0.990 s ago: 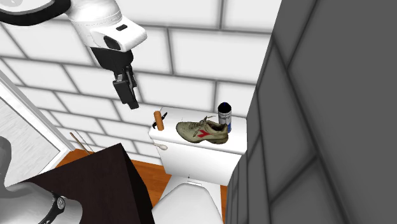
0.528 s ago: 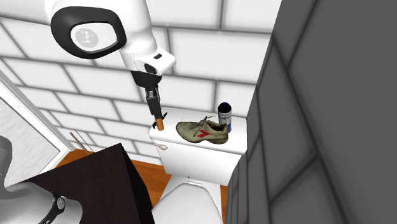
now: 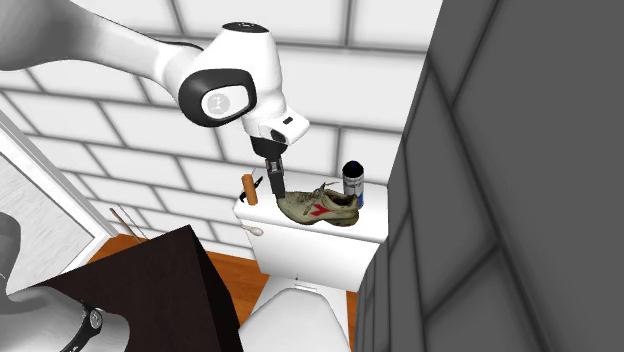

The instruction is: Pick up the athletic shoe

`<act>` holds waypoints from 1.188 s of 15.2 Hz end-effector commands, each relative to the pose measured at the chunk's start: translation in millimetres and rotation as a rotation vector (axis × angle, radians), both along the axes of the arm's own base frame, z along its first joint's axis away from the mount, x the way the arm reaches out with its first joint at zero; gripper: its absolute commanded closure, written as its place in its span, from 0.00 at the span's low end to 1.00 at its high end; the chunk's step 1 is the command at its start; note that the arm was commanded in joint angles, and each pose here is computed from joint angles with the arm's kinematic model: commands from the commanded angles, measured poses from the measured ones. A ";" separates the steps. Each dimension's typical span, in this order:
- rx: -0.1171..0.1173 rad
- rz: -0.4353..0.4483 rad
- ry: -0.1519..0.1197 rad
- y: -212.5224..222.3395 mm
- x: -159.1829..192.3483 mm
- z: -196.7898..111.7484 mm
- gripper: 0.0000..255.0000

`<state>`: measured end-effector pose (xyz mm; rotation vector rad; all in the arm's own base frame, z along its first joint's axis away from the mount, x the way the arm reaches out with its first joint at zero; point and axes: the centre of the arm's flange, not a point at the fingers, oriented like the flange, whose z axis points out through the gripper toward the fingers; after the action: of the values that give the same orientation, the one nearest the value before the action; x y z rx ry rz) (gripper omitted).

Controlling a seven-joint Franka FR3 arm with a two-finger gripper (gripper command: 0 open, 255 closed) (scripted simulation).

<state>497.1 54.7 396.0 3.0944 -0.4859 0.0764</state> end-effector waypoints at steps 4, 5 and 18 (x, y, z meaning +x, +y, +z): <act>-0.024 -0.037 0.008 2.9 43.5 -53.9 0.00; -0.029 -0.045 0.010 3.0 51.8 -64.4 0.00; -0.044 -0.069 0.016 2.5 78.6 -138.3 0.00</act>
<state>575.5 57.4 259.2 3.0292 -0.5817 0.0606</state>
